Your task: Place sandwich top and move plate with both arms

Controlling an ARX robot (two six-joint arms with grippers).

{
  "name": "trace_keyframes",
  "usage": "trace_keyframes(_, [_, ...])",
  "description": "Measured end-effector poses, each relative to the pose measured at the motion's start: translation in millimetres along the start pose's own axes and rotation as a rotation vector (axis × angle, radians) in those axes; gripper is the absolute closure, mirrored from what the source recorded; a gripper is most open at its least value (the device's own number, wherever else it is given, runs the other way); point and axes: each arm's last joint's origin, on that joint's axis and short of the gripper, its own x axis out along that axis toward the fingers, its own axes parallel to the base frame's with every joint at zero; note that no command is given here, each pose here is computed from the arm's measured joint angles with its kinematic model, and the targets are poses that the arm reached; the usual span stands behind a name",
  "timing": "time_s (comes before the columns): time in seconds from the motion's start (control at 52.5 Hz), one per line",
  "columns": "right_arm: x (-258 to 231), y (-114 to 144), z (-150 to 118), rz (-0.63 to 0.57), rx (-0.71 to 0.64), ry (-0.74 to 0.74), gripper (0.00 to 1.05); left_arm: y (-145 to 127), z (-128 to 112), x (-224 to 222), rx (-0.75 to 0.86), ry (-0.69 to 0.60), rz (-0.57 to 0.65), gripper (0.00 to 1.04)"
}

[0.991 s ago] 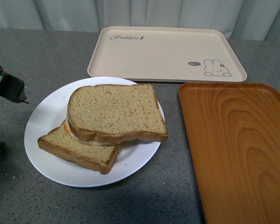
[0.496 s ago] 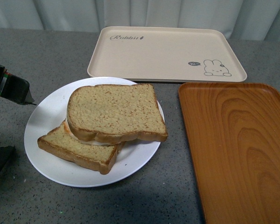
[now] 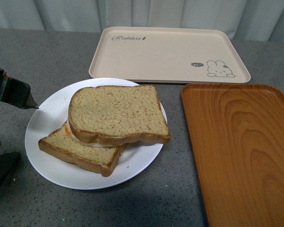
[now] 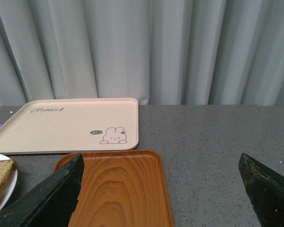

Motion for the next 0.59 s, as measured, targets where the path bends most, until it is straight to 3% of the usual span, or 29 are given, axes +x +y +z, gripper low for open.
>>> trace_keyframes(0.076, [0.0,0.0,0.0,0.000,0.000,0.000,0.09,2.2,-2.0,0.3,-0.012,0.012,0.008,0.19])
trace_keyframes(0.381, [0.0,0.0,0.0,0.000,0.000,0.000,0.09,11.4,-6.5,4.4,-0.061,0.051,0.042,0.78])
trace_keyframes(0.591, [0.0,0.0,0.0,0.000,0.000,0.000,0.09,7.3,-3.7,4.2,-0.098,0.017,0.008,1.00])
